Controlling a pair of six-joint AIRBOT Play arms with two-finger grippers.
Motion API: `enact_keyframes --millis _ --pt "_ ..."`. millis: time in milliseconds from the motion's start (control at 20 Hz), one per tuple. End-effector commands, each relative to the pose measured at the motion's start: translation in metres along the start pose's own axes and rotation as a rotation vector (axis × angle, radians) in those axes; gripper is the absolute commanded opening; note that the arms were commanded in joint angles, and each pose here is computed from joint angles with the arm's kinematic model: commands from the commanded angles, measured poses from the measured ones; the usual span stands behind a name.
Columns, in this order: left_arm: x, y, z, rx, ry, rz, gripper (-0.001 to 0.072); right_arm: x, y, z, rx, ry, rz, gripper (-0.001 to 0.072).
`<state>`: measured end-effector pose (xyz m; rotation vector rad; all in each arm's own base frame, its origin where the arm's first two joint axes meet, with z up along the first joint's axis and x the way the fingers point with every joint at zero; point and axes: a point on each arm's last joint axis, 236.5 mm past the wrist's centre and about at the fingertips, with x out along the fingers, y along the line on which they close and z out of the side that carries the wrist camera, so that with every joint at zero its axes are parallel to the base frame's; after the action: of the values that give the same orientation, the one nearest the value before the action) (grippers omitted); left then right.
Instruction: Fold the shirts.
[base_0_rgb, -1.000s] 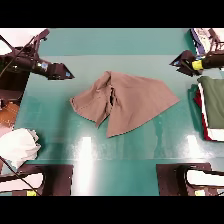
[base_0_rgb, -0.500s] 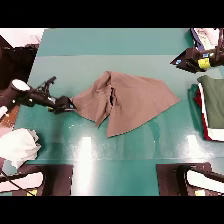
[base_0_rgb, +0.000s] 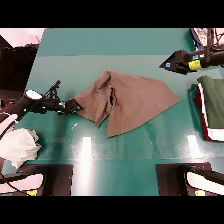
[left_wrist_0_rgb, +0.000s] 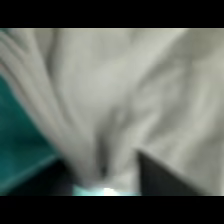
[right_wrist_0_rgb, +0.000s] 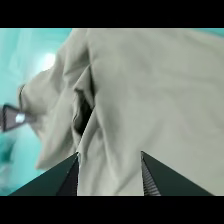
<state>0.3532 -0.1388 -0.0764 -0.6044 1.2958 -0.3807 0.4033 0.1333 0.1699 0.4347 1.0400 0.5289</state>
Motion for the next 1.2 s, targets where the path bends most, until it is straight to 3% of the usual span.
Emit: enact_keyframes --millis 0,150,500,600,650,850,1150 --pt "0.002 -0.009 0.002 -0.015 -0.017 -0.026 0.0040 0.007 0.013 -0.027 -0.021 0.102 0.022 0.0432" --pt "-0.010 -0.023 0.007 0.053 -0.002 -0.039 0.0030 0.022 0.013 -0.075 0.013 0.192 0.029 0.0432" --pt "-0.078 -0.079 0.064 0.271 -0.193 -0.037 0.0030 0.094 0.005 -0.243 0.304 0.325 -0.022 0.0440" --pt "-0.090 -0.087 0.070 0.313 -0.205 -0.028 0.0030 0.110 0.016 -0.275 0.310 0.346 0.004 0.0597" --pt "-0.095 -0.090 0.072 0.336 -0.204 -0.021 0.0030 0.117 0.024 -0.288 0.325 0.359 0.029 0.0620" --pt "-0.111 -0.104 0.081 0.387 -0.223 -0.018 0.0030 0.142 0.050 -0.312 0.443 0.338 0.109 0.0617" --pt "-0.112 -0.105 0.077 0.397 -0.203 -0.015 0.0031 0.194 0.085 -0.313 0.354 0.308 0.094 0.0586"
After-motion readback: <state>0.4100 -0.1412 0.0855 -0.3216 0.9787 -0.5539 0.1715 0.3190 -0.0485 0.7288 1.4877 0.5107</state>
